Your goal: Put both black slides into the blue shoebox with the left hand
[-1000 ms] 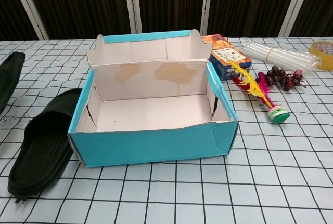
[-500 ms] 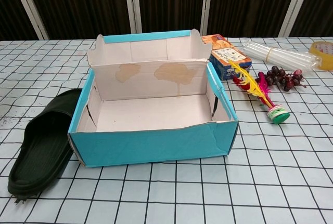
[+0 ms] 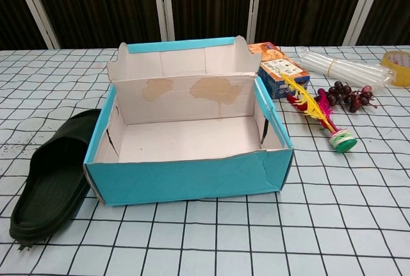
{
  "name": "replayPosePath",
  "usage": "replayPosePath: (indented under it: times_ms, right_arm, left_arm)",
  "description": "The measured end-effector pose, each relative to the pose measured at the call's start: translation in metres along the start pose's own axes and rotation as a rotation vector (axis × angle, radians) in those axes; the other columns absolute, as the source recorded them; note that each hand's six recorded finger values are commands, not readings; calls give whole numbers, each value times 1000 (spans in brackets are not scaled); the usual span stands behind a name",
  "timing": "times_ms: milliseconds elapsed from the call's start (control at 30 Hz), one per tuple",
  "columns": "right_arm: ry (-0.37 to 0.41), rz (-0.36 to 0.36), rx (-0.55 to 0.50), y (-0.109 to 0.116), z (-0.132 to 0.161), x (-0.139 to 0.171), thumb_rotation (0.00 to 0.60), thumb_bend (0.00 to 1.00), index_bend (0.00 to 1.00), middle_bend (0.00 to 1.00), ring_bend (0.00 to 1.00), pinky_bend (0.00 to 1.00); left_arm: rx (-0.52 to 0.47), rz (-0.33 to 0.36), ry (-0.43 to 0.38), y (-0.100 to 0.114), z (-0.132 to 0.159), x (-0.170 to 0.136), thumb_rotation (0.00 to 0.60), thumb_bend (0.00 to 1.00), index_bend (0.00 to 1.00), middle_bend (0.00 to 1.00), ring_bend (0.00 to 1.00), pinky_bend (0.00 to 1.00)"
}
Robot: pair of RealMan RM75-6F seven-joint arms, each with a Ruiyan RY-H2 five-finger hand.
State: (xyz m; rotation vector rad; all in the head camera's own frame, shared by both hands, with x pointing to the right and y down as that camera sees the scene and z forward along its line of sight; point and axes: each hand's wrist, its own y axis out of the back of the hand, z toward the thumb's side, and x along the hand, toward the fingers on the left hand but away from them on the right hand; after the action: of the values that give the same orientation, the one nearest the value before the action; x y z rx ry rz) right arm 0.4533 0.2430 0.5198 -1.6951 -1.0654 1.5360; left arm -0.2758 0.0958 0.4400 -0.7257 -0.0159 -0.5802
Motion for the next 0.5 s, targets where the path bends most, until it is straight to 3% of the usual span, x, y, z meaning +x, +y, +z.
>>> replayPosePath:
  times_ms: [367, 500]
  right_arm:
    - [-4, -1, -29, 1, -4, -1, 600, 308, 148, 113, 182, 141]
    - [-2, -3, -41, 2, -5, -1, 600, 308, 148, 112, 181, 141]
  left_arm:
    - [426, -80, -333, -7, 41, 49, 600, 509, 423, 605, 138, 119]
    - [492, -71, -402, -7, 60, 66, 600, 512, 423, 608, 138, 119]
